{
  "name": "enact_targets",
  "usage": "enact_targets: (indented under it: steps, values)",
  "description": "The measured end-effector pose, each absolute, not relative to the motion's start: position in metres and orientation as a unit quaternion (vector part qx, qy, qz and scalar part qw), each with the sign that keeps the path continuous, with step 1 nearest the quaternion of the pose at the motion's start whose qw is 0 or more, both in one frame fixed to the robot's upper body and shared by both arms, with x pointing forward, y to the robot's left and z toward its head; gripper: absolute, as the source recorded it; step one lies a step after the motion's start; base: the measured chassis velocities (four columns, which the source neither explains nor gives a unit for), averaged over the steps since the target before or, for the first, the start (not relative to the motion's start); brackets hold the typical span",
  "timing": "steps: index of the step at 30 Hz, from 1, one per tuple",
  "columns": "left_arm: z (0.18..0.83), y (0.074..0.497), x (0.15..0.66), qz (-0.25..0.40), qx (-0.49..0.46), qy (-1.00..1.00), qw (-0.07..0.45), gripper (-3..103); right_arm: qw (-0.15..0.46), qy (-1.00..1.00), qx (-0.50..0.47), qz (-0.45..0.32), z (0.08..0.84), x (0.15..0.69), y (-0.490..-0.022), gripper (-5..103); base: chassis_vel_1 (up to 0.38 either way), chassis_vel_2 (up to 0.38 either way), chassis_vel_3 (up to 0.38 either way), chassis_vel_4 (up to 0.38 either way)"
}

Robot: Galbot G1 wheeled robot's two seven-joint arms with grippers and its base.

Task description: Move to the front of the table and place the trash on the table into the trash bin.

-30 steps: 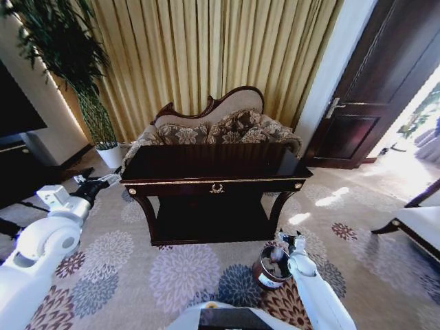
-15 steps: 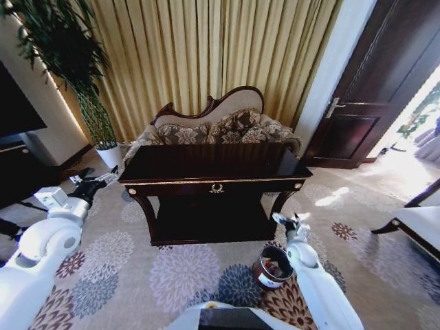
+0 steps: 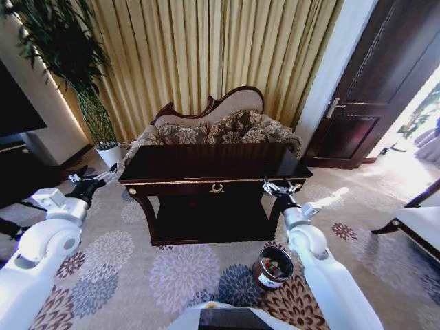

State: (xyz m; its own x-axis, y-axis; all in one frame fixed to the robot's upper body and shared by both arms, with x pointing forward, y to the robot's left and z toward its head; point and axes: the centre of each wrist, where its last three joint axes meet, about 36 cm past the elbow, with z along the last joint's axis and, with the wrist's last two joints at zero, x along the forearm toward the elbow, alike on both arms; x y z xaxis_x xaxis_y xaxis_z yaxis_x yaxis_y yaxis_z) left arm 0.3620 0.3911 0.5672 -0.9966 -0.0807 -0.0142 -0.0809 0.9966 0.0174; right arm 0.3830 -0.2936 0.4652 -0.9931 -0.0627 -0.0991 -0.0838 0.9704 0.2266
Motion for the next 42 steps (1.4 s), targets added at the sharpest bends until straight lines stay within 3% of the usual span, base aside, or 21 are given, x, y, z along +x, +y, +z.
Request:
enact_targets:
  steps: [13, 42]
  values:
    - [0.5692, 0.3903, 0.366, 0.015, -0.035, 0.999, 0.008, 100, 0.051, 0.992, -0.038, 0.113, 0.469, 0.3802, -0.2933, 100, 0.096, -0.085, -0.091, 0.096]
    - [0.5672, 0.3879, 0.3621, 0.014, -0.033, 0.999, 0.004, 100, 0.059, 0.992, -0.036, 0.107, 0.4703, 0.3798, -0.2952, 100, 0.318, -0.326, -0.32, 0.321]
